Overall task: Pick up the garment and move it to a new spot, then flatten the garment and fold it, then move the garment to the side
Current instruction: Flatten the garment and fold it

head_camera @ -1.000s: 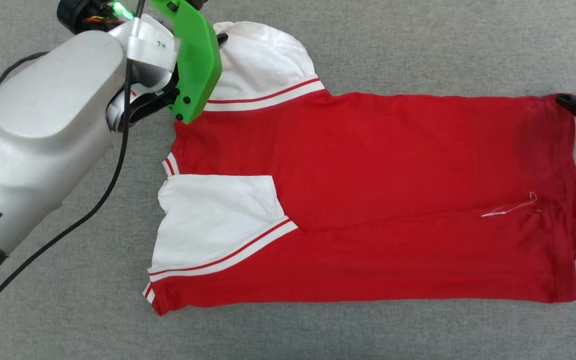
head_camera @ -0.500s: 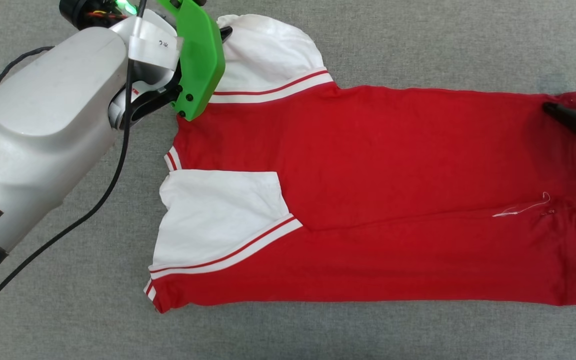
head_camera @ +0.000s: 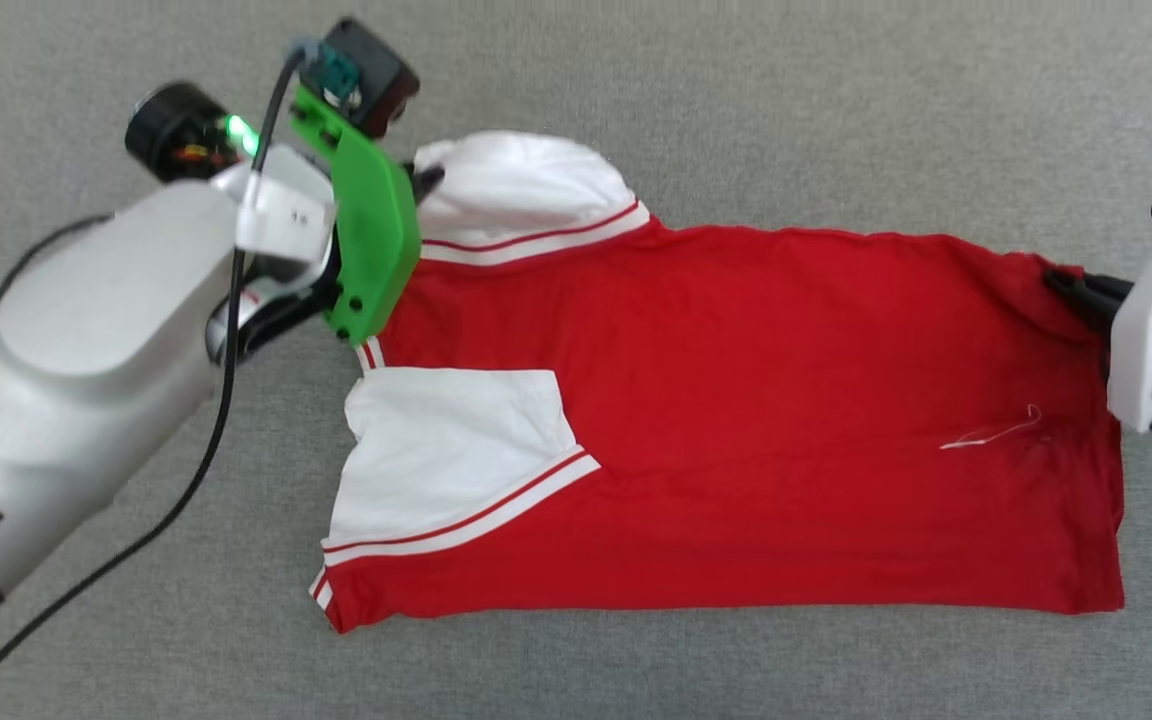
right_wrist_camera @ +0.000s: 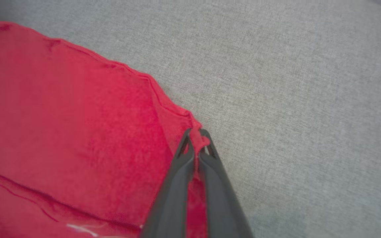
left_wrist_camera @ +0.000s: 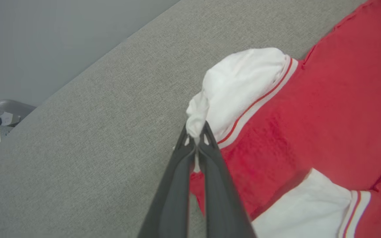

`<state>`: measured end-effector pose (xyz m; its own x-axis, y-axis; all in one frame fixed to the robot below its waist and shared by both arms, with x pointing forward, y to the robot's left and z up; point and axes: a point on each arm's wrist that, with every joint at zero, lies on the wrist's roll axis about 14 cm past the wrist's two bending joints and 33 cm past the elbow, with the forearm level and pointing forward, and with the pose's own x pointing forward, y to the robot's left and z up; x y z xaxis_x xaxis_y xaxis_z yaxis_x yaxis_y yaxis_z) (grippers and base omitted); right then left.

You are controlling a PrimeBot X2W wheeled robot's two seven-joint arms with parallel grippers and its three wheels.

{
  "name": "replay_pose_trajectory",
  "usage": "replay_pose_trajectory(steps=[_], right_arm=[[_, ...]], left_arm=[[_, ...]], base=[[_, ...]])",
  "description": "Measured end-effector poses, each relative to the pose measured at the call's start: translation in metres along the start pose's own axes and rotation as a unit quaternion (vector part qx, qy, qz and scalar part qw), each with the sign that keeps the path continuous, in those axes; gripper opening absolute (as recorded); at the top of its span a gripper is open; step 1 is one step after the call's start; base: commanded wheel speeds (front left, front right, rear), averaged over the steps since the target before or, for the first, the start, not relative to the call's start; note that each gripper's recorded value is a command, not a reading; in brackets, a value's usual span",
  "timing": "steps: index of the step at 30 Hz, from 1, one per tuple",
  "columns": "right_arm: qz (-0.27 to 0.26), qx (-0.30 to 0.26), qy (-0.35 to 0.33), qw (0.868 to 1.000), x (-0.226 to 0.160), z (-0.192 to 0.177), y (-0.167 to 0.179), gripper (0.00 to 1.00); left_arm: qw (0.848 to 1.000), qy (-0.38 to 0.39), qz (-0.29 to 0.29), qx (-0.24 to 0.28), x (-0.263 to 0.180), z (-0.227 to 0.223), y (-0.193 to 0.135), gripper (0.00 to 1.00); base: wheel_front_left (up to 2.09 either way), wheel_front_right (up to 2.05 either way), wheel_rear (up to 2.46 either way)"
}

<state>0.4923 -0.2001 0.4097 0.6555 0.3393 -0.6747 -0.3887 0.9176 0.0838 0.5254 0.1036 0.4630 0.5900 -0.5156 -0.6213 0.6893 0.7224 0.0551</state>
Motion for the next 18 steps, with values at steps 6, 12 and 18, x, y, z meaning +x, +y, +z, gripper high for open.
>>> replay_pose_trajectory(steps=[6,12,18], right_arm=[[-0.001,-0.002,-0.038,0.999,-0.03,-0.005,0.004,0.0],[0.005,0.006,-0.062,0.998,-0.05,-0.016,0.013,0.0],[0.018,0.022,-0.068,0.997,-0.064,-0.037,0.028,0.0]], left_arm=[[1.0,-0.007,-0.002,-0.008,-0.028,-0.016,-0.019,0.0],[1.0,-0.007,0.001,-0.027,-0.052,-0.036,-0.038,0.0],[0.998,0.015,0.008,-0.06,-0.071,-0.072,-0.055,0.0]], base=[[0.0,0.0,0.0],[0.0,0.0,0.0],[0.0,0.0,0.0]])
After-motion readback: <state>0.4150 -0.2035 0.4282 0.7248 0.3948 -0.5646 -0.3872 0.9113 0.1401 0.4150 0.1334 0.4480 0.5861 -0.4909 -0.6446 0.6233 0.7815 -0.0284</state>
